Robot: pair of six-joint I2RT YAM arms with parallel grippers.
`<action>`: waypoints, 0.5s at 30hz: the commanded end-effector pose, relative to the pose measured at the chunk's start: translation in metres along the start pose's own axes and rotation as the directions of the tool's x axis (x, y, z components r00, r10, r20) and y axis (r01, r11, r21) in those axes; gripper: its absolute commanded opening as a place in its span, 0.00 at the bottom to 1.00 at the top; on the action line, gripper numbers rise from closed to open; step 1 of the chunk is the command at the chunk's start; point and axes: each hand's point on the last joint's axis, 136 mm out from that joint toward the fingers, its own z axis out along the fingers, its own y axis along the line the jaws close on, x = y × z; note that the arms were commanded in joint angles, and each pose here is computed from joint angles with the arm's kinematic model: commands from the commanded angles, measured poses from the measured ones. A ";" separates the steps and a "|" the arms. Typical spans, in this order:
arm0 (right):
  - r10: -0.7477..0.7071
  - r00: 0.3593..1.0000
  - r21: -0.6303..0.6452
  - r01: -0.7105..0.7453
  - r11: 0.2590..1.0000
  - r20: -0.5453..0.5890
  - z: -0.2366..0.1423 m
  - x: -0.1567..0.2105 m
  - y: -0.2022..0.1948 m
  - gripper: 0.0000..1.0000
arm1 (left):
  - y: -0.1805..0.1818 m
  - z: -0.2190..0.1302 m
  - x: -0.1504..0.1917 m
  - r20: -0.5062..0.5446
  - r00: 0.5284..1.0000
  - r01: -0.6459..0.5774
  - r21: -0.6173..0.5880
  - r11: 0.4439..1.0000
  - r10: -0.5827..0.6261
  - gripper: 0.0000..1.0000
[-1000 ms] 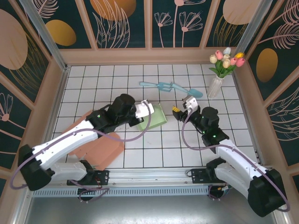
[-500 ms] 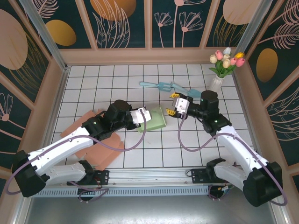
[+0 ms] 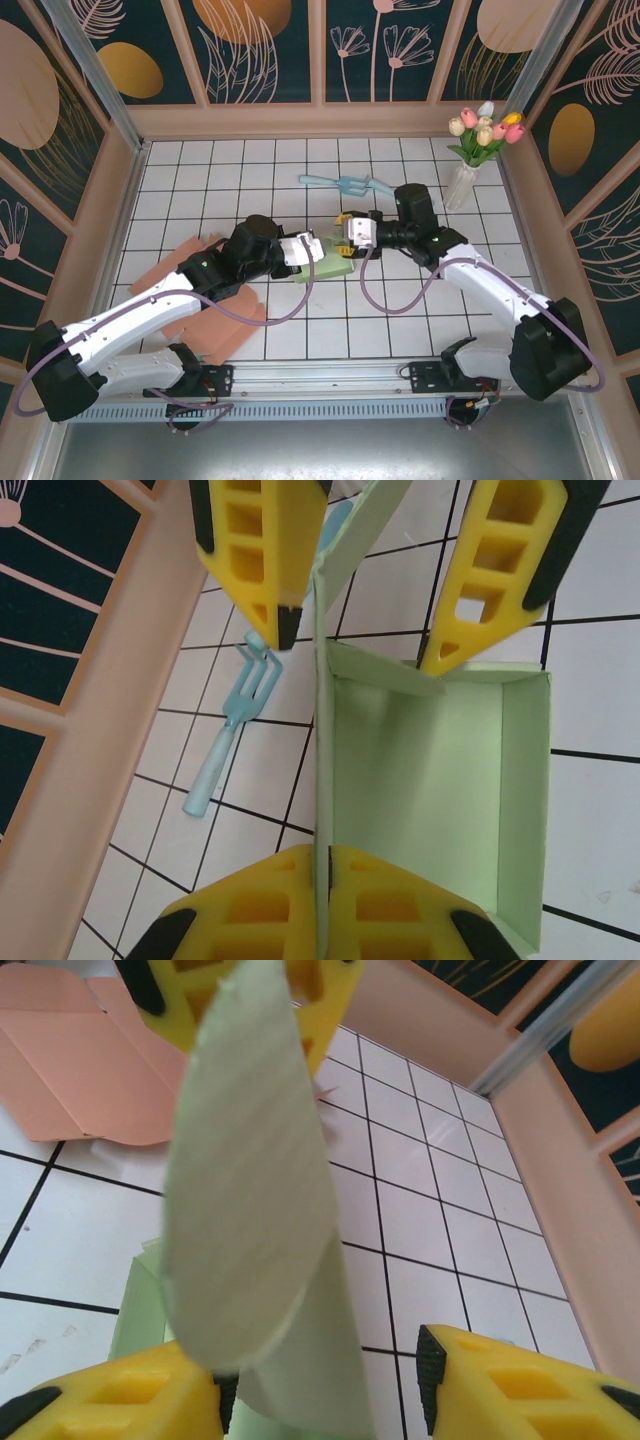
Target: Fold the paper box
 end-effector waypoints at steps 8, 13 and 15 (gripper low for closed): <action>-0.052 0.998 -0.096 0.055 0.994 0.035 0.009 -0.011 0.004 0.30 | -0.002 0.006 0.000 0.004 1.000 -0.029 0.007 1.000 0.029 0.00; -0.051 0.998 -0.113 0.053 0.992 0.021 0.010 -0.007 0.008 0.21 | 0.002 0.007 -0.001 0.005 1.000 -0.023 -0.009 1.000 0.023 0.00; -0.047 0.998 -0.109 0.050 0.993 0.029 0.010 -0.007 0.007 0.14 | 0.004 0.007 -0.003 0.009 1.000 -0.018 -0.021 1.000 0.018 0.00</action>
